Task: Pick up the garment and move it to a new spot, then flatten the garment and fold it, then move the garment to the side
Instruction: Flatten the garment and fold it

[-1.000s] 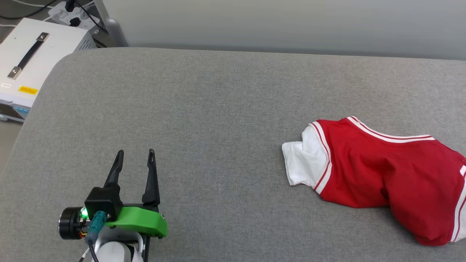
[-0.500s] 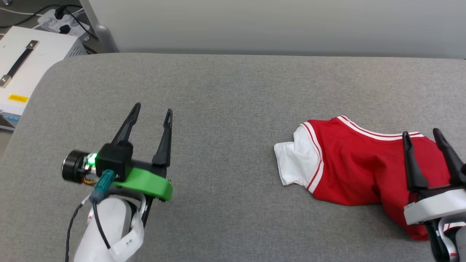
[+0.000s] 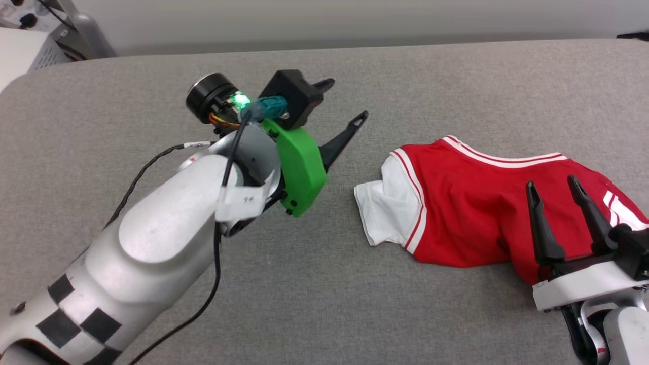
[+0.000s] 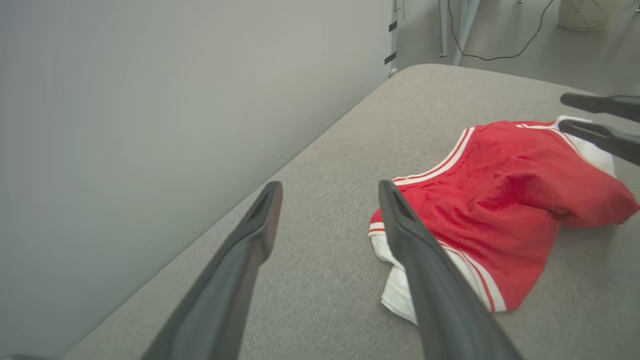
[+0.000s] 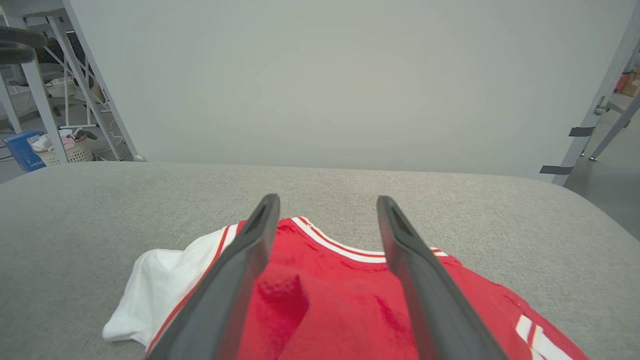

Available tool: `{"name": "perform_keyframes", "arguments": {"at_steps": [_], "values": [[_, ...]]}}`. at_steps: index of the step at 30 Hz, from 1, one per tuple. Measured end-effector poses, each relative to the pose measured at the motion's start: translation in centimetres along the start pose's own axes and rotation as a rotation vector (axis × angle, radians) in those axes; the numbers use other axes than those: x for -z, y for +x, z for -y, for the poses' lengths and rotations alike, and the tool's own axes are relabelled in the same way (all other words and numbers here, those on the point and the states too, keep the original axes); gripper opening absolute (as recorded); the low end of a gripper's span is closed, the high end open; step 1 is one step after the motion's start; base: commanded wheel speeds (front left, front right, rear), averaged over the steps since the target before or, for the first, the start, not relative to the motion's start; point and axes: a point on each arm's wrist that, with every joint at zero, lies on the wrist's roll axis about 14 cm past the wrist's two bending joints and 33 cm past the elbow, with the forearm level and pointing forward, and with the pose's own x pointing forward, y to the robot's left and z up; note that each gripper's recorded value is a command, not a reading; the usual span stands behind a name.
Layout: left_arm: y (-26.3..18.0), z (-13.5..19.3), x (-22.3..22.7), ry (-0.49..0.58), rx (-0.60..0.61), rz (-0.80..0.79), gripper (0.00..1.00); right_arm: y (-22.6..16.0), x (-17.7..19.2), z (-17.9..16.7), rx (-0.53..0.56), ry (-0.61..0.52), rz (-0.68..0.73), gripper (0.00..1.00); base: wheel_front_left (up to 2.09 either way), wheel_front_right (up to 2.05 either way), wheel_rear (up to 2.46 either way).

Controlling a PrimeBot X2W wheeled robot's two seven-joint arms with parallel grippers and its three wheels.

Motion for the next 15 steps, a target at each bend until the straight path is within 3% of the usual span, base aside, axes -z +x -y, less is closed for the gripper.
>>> {"name": "perform_keyframes", "arguments": {"at_steps": [4,6,15], "values": [[1.6,2.4,2.8,-0.023,0.138,-0.203,1.0,0.5,0.4,0.2,0.003,-0.003,-0.006,1.0,0.0,0.0,0.0],[2.2,4.7,5.9,-0.021,0.264,-0.383,1.0,0.9,1.2,0.7,0.014,-0.006,-0.022,1.0,0.0,0.0,0.0],[2.3,9.0,10.6,0.037,0.469,-0.639,1.0,2.2,2.8,1.4,0.029,-0.01,-0.053,1.0,0.0,0.0,0.0]]}}
